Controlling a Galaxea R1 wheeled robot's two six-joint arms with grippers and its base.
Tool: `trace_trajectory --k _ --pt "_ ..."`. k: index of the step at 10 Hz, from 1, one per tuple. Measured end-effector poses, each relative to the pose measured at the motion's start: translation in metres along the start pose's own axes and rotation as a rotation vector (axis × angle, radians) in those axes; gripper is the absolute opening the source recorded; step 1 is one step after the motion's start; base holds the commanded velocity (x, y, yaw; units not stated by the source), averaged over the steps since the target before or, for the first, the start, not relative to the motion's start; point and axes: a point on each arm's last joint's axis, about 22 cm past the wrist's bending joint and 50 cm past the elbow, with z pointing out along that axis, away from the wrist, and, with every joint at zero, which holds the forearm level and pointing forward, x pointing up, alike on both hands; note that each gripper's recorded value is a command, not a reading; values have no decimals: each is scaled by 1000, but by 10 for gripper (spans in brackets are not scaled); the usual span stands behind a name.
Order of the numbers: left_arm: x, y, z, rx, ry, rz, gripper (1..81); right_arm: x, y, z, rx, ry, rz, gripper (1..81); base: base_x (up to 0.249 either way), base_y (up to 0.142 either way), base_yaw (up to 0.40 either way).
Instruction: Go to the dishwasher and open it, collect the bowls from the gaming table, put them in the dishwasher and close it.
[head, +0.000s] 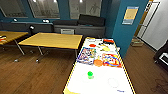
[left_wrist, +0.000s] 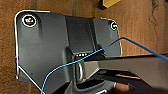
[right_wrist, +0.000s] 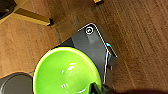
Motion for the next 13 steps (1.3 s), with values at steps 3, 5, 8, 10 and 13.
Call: trace_trajectory --k 3,5,8,10,13 --pt "21 -44 -70 27 29 2 811 -13 16 19 -27 2 -13 10 0 0 0" --pt "34 -45 -105 10 54 -13 811 -29 8 34 -11 -11 -6 10 0 0 0" --pt "82 -34 -163 -30 123 -7 811 -38 6 37 -7 -19 -4 10 0 0 0" --pt "132 -23 -206 -49 188 13 811 -39 -4 43 12 -15 1 10 0 0 0" --pt "216 15 -238 -99 267 74 811 -32 -17 50 37 -4 -1 10 0 0 0"
